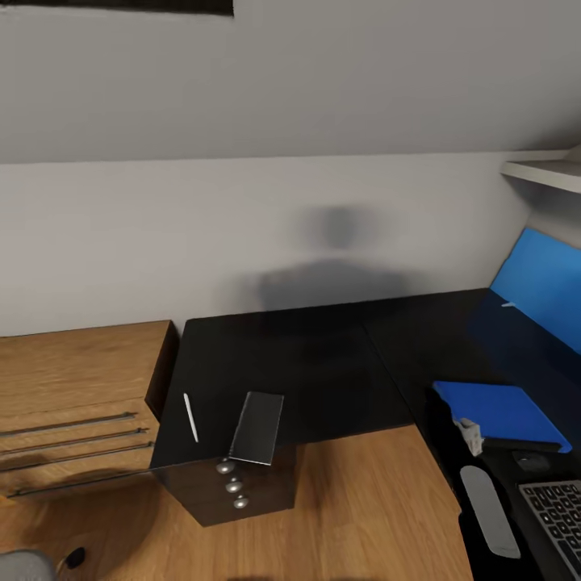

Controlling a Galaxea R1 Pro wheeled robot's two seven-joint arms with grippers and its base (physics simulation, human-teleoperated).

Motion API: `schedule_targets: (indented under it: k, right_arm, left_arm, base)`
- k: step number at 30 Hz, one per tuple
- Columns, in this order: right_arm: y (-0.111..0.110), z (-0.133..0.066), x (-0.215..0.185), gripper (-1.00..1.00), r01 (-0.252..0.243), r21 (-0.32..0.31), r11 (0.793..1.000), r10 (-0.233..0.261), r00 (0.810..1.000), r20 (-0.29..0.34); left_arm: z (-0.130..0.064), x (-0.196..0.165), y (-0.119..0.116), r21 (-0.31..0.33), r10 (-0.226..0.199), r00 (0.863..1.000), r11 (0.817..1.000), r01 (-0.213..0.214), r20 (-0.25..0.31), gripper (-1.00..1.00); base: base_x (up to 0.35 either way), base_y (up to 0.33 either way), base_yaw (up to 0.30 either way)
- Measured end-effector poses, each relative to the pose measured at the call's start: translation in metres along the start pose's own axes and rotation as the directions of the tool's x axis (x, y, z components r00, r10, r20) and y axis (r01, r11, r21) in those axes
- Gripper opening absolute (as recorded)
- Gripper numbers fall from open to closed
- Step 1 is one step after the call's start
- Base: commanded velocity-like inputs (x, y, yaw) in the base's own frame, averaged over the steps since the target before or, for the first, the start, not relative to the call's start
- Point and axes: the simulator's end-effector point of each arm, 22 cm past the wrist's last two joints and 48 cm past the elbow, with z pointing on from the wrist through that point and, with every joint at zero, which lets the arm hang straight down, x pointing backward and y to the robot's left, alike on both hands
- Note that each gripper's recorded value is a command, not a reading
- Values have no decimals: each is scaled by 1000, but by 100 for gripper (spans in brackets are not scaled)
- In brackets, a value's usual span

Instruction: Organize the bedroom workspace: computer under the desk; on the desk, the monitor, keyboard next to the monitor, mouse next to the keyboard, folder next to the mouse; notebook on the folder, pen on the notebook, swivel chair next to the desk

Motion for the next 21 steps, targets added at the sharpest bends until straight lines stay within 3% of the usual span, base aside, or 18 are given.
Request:
schedule_targets:
  k: [6, 11, 21]
  right_arm:
    - [-4, 1, 28, 100, 18, 10, 1000, -17, 998, -58]
    - [-3, 1, 59, 100, 47, 6, 999, -46, 993, -112]
    - [-2, -2, 92, 100, 88, -5, 996, -88, 979, -184]
  left_arm:
    - [0, -2, -1, 2, -2, 1000, 1000, 2, 6, 100]
    - [0, -3, 0, 1, -3, 1000, 1000, 3, 7, 100]
    - [0, -4, 0, 1, -2, 1000, 1000, 2, 9, 100]
  base:
    - [-14, 13, 210]
    - [-204, 184, 223]
    - [-156, 143, 41]
